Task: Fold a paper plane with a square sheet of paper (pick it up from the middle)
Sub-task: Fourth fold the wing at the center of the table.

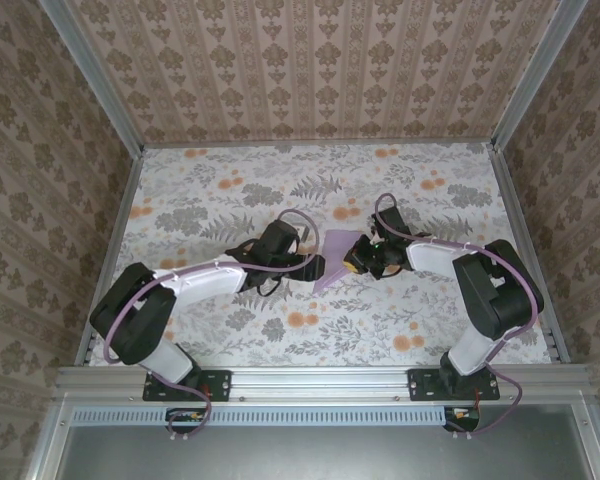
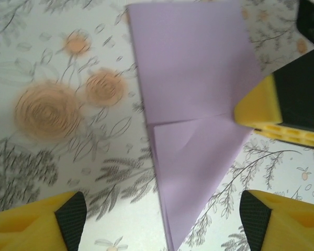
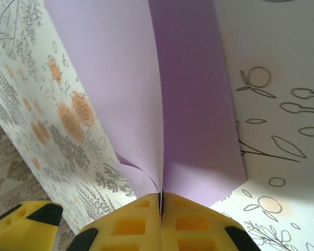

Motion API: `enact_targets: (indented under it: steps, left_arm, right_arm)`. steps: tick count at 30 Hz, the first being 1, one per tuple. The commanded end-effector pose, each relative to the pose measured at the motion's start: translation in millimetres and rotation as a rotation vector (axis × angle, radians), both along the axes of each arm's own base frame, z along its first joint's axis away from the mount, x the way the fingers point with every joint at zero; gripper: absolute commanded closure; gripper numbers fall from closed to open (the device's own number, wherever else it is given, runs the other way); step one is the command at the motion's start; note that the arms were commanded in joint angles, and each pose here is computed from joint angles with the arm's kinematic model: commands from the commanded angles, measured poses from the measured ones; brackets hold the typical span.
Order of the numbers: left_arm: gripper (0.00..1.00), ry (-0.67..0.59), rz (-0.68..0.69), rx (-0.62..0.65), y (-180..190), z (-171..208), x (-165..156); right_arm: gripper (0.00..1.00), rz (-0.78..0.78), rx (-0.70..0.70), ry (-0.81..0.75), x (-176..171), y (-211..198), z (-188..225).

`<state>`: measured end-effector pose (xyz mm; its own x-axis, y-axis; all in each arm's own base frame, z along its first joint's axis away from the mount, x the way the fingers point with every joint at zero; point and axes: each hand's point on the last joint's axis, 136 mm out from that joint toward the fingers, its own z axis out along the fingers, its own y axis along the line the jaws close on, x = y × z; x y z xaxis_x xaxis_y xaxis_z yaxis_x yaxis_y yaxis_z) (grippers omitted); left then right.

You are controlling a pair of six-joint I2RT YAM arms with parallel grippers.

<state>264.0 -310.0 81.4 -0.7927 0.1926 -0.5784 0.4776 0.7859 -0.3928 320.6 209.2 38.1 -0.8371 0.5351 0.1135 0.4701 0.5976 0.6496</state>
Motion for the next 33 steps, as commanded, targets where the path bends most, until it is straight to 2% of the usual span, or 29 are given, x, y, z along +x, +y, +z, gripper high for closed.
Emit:
enact_targets:
  steps: [1, 7, 10, 14, 22, 25, 30, 33]
  left_arm:
    - [0.18, -0.143, -0.193, -0.007, -24.7, 7.6, 2.2]
    - [0.18, -0.275, -0.305, 0.083, -43.0, -8.8, -1.1]
    - [0.24, -0.312, -0.313, 0.082, -46.5, -16.6, -0.9]
    - [0.38, -0.347, -0.308, 0.074, -49.9, -24.4, 2.4]
    - [0.50, -0.379, -0.317, 0.086, -49.7, -35.9, 2.8]
    - [0.56, -0.380, -0.323, 0.096, -47.9, -39.3, 1.4]
    - [0.66, -0.385, -0.340, 0.129, -43.5, -46.4, -0.2]
    - [0.70, -0.385, -0.358, 0.136, -42.2, -49.7, -2.7]
  right_arm:
    - [1.00, -0.088, -0.029, 0.060, 2.2, -2.8, 6.3]
    - [1.00, -0.124, -0.024, 0.110, 4.1, 1.5, 11.4]
    - [1.00, -0.126, -0.026, 0.118, 5.9, 2.3, 15.9]
    - [1.00, -0.128, -0.025, 0.137, 5.7, 3.2, 16.5]
    - [0.99, -0.121, 0.000, 0.169, 5.4, 9.1, 14.1]
    - [0.96, -0.122, 0.002, 0.171, 5.5, 9.3, 15.3]
    - [0.83, -0.120, 0.013, 0.170, 5.1, 10.2, 19.6]
    - [0.81, -0.119, 0.011, 0.175, 4.9, 9.1, 20.2]
